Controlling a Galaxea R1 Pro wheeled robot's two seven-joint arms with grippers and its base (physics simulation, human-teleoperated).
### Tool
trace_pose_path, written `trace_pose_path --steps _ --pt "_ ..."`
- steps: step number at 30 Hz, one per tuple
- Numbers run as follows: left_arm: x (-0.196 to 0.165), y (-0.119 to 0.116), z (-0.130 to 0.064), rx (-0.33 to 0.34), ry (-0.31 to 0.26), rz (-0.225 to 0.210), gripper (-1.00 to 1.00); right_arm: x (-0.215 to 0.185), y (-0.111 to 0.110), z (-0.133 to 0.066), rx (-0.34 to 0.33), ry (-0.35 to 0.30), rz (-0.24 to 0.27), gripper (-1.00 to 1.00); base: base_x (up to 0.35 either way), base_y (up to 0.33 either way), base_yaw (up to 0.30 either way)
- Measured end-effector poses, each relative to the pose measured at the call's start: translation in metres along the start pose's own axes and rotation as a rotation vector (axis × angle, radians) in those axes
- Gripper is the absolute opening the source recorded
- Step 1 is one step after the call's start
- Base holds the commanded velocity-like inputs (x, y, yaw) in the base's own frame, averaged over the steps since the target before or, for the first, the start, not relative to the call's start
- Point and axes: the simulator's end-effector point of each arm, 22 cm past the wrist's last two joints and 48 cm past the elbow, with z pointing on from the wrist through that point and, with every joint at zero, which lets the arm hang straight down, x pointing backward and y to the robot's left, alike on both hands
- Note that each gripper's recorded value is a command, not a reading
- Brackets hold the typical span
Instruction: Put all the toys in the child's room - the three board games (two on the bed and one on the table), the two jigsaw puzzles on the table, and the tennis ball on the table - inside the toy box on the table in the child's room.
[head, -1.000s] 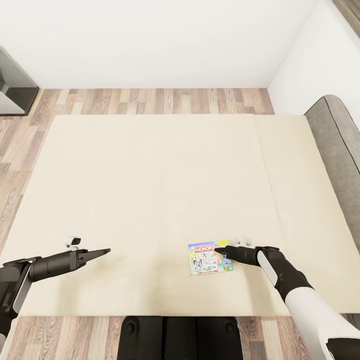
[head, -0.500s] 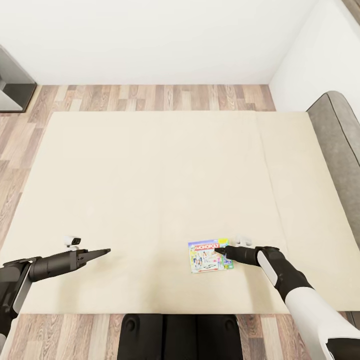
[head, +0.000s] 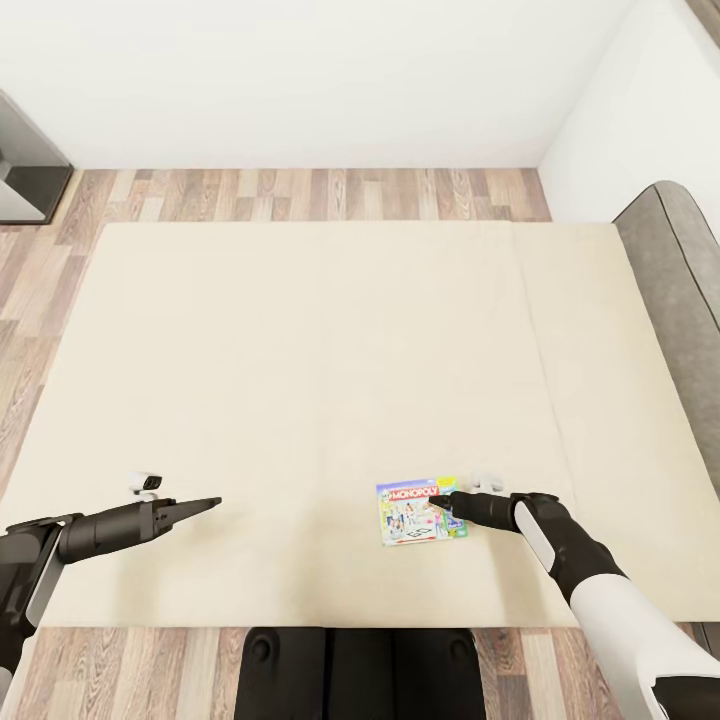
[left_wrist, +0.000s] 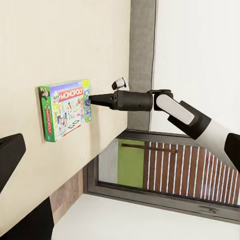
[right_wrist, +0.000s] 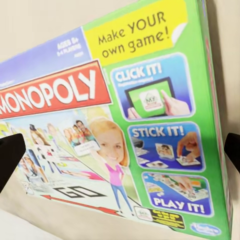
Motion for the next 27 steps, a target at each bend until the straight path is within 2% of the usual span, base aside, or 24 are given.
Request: trace_pose_path --steps 27 --pt "-0.0007 0.0001 -0.0006 -0.001 -0.002 0.001 1.00 -0.0026 0.0017 -0.0007 -0.004 -0.005 -0.004 1.00 0.000 0.000 0.000"
